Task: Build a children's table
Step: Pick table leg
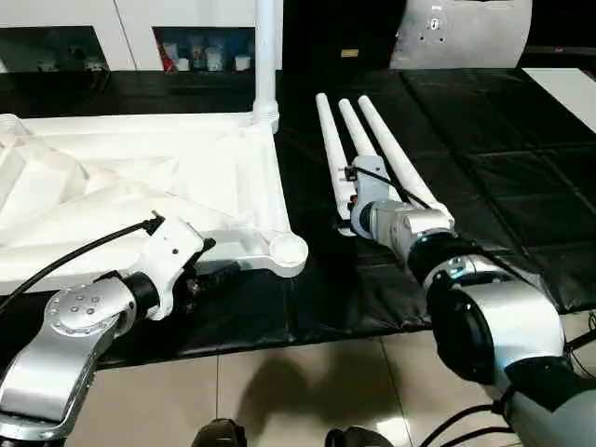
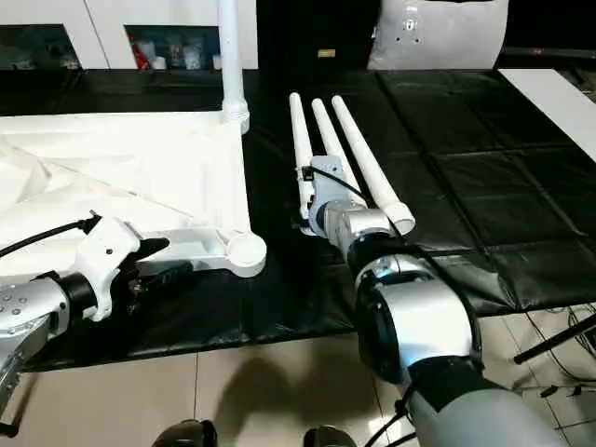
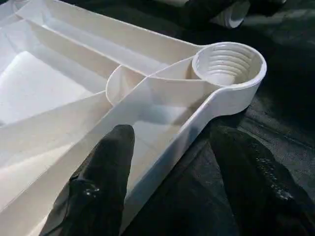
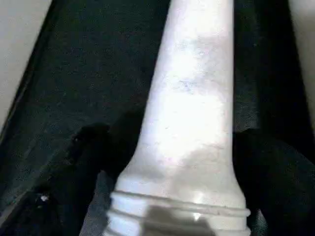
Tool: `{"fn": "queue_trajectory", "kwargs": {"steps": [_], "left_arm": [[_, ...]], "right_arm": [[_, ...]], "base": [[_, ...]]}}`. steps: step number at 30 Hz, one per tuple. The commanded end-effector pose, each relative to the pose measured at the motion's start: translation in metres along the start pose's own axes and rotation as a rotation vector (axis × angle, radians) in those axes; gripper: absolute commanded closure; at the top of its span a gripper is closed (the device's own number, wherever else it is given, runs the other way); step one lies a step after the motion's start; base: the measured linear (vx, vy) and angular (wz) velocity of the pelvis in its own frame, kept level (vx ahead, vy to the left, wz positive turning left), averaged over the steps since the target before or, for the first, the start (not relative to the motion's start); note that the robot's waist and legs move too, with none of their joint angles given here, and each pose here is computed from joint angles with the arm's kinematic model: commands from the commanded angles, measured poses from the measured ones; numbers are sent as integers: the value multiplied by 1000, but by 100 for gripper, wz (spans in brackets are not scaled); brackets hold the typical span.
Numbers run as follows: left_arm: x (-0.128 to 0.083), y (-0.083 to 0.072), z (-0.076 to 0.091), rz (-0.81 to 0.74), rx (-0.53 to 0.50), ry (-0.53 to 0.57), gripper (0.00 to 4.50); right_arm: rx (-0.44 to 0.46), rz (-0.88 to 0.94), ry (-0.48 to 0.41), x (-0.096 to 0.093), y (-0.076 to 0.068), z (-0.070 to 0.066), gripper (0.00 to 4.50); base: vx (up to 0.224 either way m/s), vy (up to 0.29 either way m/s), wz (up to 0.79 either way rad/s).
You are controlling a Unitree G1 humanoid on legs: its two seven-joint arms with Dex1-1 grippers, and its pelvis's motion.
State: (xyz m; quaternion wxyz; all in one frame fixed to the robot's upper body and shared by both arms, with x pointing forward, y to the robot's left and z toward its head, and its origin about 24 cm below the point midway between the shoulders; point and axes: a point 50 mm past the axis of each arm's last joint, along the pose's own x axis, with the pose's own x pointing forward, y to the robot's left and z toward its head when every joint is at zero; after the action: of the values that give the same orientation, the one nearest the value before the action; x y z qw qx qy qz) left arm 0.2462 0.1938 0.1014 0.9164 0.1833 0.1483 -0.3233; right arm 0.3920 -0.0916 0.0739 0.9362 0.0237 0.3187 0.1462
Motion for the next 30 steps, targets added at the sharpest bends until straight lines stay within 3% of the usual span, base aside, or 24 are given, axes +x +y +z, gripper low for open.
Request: {"fn": "queue_trajectory", "kwargs": {"steps": [1,5,6,11,18,30], "left_arm": [[-2,0,4,-6,13,-5,157],[-1,-1,4,-15,13,-2,157],[0,-2,4,-18,14,-3,157],[2,-3,6,-31,16,-6,157],[2,-3,7,-37,18,-4,157],[4,-3,8,-42,25,-4,157]], "right_arm": [[24,5,49,-1,-4,-5,30],[32,1,58,-1,-6,-6,41],[38,0,59,-1,-7,-7,66],[55,4,67,-1,-7,-10,87],[52,19,90,0,-4,-15,153],[73,28,103,0,-5,-18,171]], "base": [[0,0,0],[0,0,0],[0,0,0],[0,0,0],[0,0,0],[0,0,0]]}}
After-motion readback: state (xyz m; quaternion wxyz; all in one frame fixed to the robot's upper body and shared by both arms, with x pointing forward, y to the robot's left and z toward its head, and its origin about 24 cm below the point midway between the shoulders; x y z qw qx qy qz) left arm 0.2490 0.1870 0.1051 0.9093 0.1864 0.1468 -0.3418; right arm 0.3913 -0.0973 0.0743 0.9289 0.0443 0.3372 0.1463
